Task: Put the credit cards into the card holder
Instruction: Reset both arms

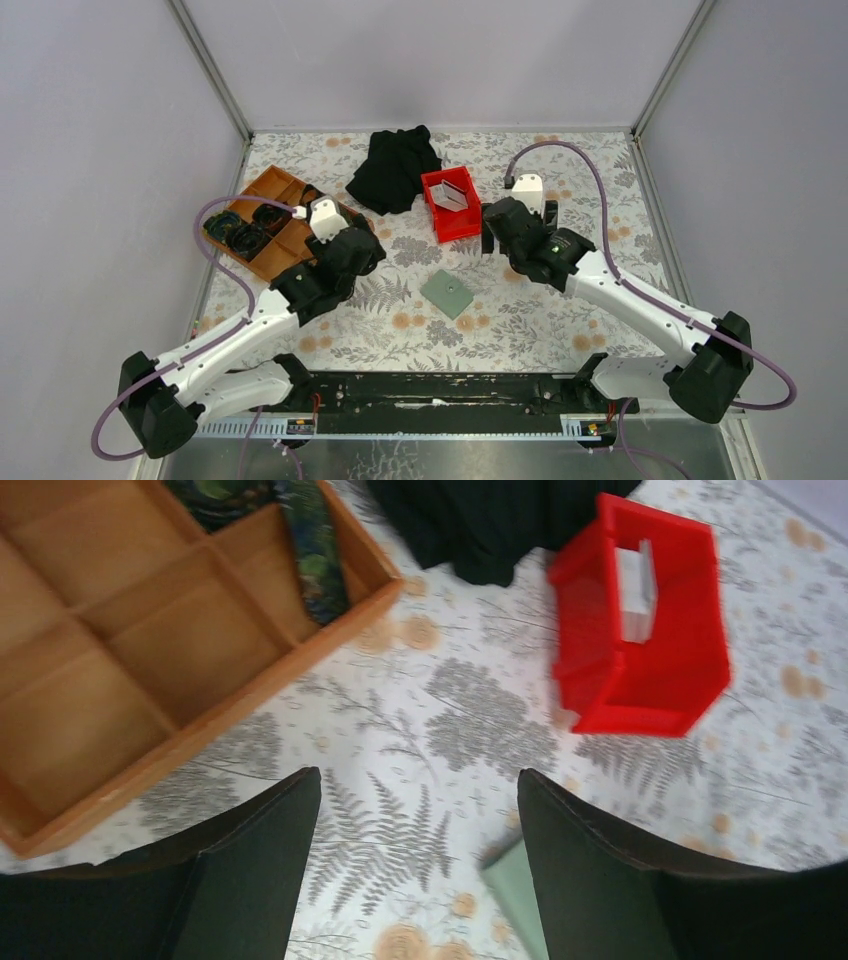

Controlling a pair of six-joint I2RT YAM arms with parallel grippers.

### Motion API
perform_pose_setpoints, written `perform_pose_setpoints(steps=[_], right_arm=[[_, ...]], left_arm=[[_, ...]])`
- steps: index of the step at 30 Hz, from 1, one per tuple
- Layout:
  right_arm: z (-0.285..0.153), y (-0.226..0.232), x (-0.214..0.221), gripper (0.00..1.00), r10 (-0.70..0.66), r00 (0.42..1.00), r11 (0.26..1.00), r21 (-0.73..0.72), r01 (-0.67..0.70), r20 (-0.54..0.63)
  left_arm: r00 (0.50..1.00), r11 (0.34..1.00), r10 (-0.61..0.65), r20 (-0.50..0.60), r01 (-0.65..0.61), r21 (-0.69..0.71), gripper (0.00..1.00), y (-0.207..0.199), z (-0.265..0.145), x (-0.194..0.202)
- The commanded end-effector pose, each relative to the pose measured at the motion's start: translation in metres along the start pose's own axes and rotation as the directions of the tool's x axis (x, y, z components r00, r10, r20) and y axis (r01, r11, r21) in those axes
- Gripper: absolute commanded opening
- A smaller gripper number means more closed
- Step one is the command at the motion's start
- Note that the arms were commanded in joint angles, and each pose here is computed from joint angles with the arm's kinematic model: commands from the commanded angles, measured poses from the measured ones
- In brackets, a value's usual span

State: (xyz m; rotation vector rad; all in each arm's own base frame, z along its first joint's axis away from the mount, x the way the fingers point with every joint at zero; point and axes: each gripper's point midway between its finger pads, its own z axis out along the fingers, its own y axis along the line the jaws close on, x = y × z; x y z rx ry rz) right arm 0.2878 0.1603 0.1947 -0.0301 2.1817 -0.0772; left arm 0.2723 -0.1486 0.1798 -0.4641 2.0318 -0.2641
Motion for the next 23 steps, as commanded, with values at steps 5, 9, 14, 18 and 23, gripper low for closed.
perform_pose_setpoints(steps=[5,9,14,18,23], right_arm=[[-0.01,-0.04,0.003,0.99,0.068,0.996,0.987,0.139,-0.075,0.058],[-0.017,-0.052,0.0,0.99,0.098,0.992,0.978,0.177,-0.112,0.084],[-0.024,-0.07,0.003,0.99,0.101,0.99,0.964,0.238,-0.122,0.1],[-0.028,-0.079,0.005,0.99,0.093,0.99,0.96,0.255,-0.118,0.109],[-0.032,-0.079,0.004,0.99,0.09,0.987,0.97,0.212,-0.117,0.132]], left_arm=[[0.987,0.984,0.058,0.152,-0.031,-0.174,0.99,0.054,-0.016,-0.026],[0.984,0.98,0.079,0.162,-0.047,-0.195,1.0,0.062,-0.018,-0.025],[0.983,0.976,0.088,0.159,-0.053,-0.211,1.0,0.067,-0.015,-0.019],[0.982,0.974,0.09,0.168,-0.051,-0.221,1.0,0.069,-0.013,-0.018],[0.98,0.972,0.104,0.168,-0.065,-0.225,1.0,0.067,-0.012,-0.018]])
